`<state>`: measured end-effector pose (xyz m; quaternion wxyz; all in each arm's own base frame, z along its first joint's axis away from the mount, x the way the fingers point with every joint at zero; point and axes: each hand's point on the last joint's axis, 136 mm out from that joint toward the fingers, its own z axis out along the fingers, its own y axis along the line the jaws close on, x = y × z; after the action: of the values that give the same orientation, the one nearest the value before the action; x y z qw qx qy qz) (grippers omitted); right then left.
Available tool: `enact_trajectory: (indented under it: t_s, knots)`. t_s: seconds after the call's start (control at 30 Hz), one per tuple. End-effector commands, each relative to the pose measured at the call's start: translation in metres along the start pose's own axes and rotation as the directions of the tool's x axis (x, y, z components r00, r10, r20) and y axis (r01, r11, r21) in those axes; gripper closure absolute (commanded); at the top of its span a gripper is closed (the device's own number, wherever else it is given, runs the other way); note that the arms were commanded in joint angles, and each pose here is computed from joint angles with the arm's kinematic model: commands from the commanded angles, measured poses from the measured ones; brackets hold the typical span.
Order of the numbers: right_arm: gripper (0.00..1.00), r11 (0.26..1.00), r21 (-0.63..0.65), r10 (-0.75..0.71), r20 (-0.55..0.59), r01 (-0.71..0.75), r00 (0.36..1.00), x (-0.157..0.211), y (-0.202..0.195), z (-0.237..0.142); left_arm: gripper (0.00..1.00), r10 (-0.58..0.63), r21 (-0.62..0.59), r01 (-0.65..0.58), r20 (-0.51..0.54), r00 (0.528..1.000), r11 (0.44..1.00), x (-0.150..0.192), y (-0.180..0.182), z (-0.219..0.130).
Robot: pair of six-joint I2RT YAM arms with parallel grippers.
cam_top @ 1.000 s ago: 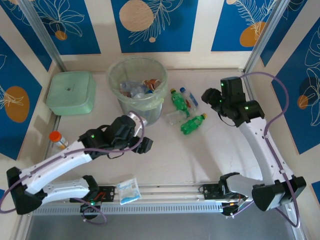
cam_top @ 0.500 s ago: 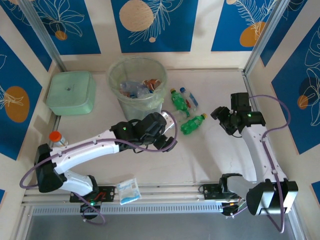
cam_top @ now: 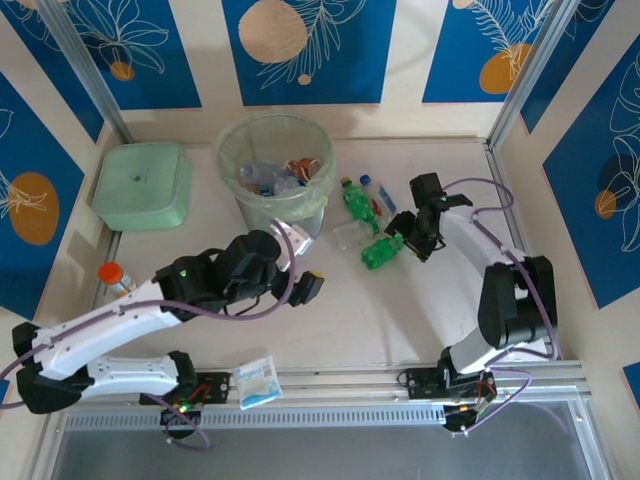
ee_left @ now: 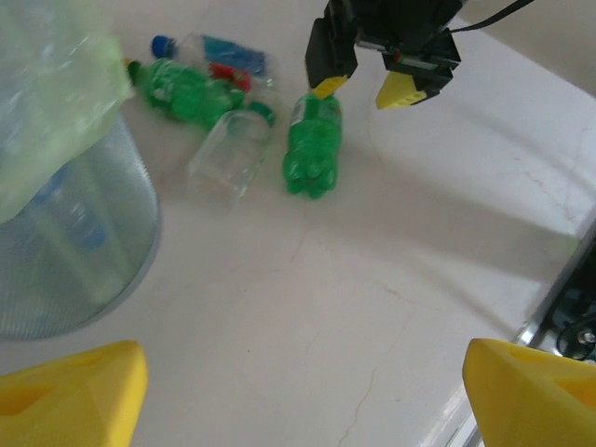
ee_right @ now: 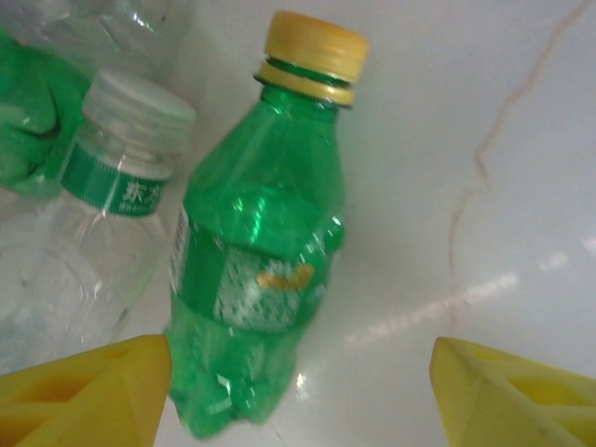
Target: Put the plastic bottles in the bin
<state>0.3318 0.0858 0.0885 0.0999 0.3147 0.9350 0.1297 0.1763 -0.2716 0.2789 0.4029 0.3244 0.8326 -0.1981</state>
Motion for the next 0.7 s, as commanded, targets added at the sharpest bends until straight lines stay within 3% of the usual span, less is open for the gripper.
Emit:
enact_trajectory:
  t_s: [0.0,0.4,0.67]
  knots:
    - [0.26,0.999,-0.046,0.017,-0.003,-0.017,1.0,-0.006,0.02,0.007,0.13,-0.032,-0.111,0.026,-0.052,0.998,0.993,0.028,0.024,-0.006]
    - [0.27,0.999,0.042,0.035,-0.055,-0.033,0.998,0.003,0.015,0.043,0.13,-0.146,-0.317,0.113,-0.083,0.986,0.942,0.065,0.075,-0.023]
    - [0.3,0.995,0.094,0.047,-0.083,-0.039,0.995,0.012,0.003,0.06,0.15,-0.251,-0.336,0.209,-0.089,0.964,0.919,0.078,0.091,-0.024]
